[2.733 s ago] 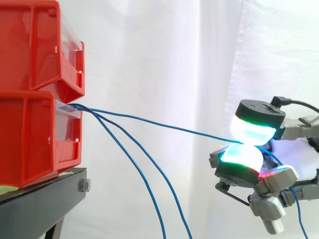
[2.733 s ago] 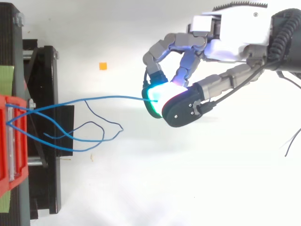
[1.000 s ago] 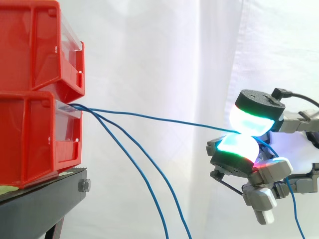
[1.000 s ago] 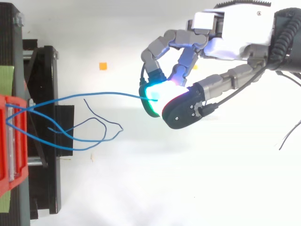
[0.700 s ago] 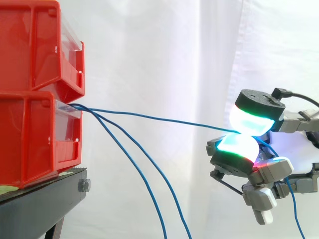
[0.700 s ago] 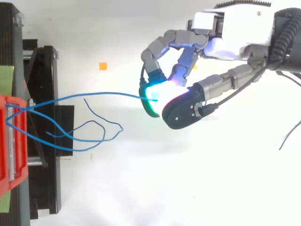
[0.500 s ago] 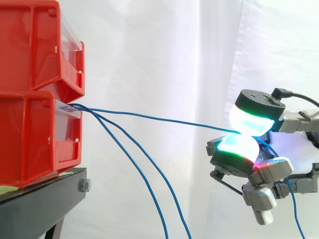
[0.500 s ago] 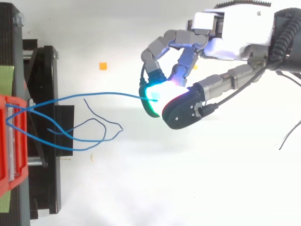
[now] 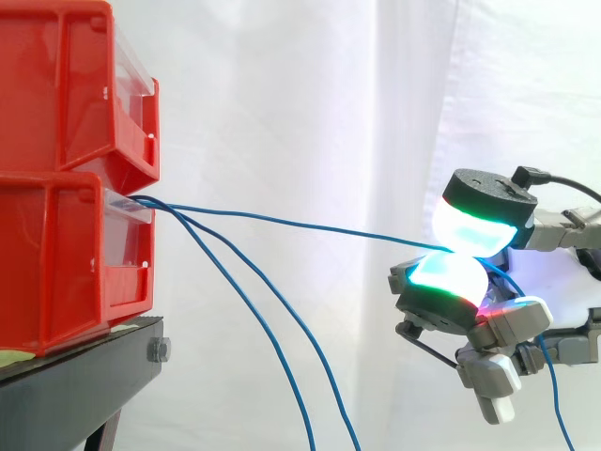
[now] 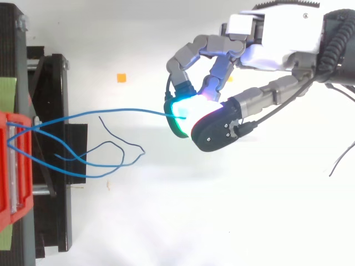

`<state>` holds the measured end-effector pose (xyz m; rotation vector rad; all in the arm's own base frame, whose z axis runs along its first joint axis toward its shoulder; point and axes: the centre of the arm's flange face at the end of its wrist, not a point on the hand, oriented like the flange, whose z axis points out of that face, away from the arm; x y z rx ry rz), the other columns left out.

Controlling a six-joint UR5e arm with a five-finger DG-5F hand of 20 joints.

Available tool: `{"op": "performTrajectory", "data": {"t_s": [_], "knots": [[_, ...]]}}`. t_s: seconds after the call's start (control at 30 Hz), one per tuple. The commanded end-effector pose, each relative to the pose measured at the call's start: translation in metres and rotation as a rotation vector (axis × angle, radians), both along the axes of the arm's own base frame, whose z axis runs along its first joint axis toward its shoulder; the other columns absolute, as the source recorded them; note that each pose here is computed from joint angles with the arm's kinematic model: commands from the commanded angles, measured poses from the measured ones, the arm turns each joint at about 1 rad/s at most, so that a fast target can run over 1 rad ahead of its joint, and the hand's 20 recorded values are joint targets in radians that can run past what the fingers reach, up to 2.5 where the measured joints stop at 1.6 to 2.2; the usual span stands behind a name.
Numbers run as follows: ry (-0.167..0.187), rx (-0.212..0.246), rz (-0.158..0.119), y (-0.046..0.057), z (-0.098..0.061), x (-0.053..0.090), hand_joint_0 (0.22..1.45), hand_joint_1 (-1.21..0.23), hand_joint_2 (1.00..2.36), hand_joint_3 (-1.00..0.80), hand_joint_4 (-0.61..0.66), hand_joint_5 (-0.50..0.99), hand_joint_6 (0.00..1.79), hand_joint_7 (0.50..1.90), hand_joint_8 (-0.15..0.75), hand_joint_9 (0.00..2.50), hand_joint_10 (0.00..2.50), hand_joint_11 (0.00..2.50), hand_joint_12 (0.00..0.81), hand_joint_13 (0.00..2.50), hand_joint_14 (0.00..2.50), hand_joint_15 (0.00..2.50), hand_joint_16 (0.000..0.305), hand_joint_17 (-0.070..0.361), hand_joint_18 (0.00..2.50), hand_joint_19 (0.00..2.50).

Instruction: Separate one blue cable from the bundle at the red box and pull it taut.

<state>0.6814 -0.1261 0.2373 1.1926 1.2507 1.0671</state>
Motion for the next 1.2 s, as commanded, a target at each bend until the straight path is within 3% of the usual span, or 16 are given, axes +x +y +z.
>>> {"op": "performTrajectory", "data": {"t_s": [0.0, 1.17], "knots": [[-0.001, 0.0, 0.001, 0.0003, 0.0005, 0.0004, 0.61, -0.78, 1.03, 0.0, -0.02, -0.11, 0.88, 1.34, 0.384, 1.28, 0.02, 1.41, 0.381, 1.07, 0.02, 0.84, 0.042, 0.096, 0.9, 0.48], [-0.001, 0.0, 0.001, 0.0003, 0.0005, 0.0004, 0.61, -0.78, 1.03, 0.0, -0.02, -0.11, 0.88, 1.32, 0.389, 1.28, 0.02, 1.41, 0.379, 1.06, 0.03, 0.83, 0.042, 0.095, 0.9, 0.48]]}}
